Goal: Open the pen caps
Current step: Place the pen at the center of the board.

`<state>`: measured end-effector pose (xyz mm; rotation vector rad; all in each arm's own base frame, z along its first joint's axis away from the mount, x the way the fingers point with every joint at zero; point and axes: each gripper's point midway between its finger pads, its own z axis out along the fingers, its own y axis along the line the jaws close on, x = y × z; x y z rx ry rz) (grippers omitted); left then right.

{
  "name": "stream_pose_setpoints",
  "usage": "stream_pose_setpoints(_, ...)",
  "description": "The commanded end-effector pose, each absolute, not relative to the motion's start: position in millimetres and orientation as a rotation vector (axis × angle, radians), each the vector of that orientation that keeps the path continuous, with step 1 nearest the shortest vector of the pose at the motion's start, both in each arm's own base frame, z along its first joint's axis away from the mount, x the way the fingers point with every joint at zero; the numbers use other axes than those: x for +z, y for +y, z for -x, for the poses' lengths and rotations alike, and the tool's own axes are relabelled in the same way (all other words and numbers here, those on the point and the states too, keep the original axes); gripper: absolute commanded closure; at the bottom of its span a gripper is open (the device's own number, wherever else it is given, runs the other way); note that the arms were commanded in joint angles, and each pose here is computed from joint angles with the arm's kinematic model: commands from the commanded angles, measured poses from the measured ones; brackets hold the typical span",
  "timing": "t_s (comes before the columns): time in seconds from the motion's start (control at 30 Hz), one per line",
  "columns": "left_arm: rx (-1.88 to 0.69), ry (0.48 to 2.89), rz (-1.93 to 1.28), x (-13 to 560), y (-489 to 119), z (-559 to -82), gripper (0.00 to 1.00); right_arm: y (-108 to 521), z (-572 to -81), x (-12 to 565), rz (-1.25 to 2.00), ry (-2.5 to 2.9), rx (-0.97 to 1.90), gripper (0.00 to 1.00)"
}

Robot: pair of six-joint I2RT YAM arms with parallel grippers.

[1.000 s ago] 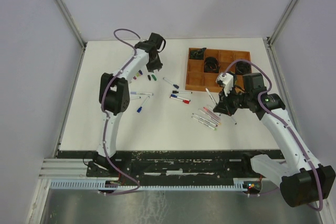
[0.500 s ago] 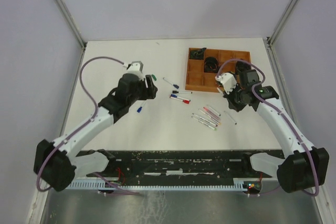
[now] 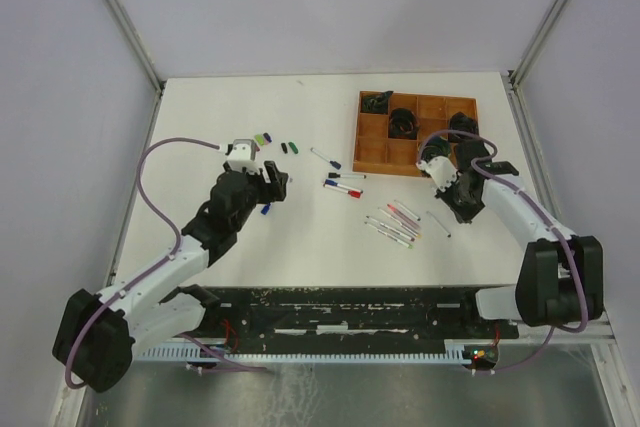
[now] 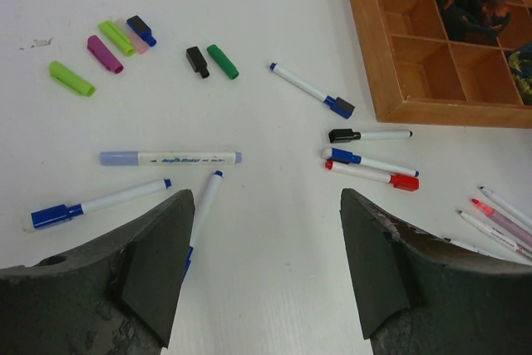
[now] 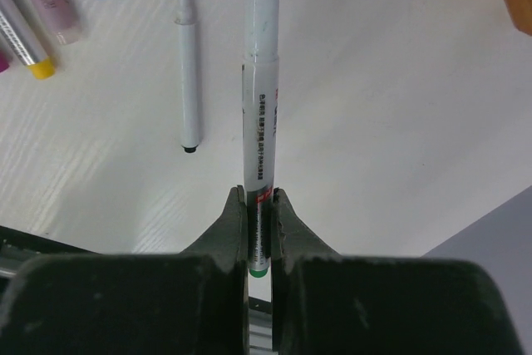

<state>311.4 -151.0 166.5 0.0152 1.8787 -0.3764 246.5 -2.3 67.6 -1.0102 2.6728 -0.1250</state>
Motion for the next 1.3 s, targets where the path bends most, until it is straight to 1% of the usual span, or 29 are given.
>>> stream_pose_setpoints(0.0, -0.356, 1.756, 0.004, 192, -143, -317, 0.22, -15, -254, 58, 1.005, 2.707, -0.185, 0.98)
stream_pose_setpoints(0.33, -0.357, 1.753, 0.005, 191, -143, -316, 0.22, -16, -242, 34, 1.05, 2.838, -0.118, 0.9)
stream_pose_setpoints(0.83, -0.353, 1.765, -0.001, 190, -145, -319, 0.22, -13, -233, 27, 1.059, 2.894, -0.035, 0.73)
stream_pose_setpoints(1.27, -0.355, 1.772, -0.008, 189, -146, -319, 0.22, -10, -231, 32, 1.047, 2.891, 0.009, 0.72)
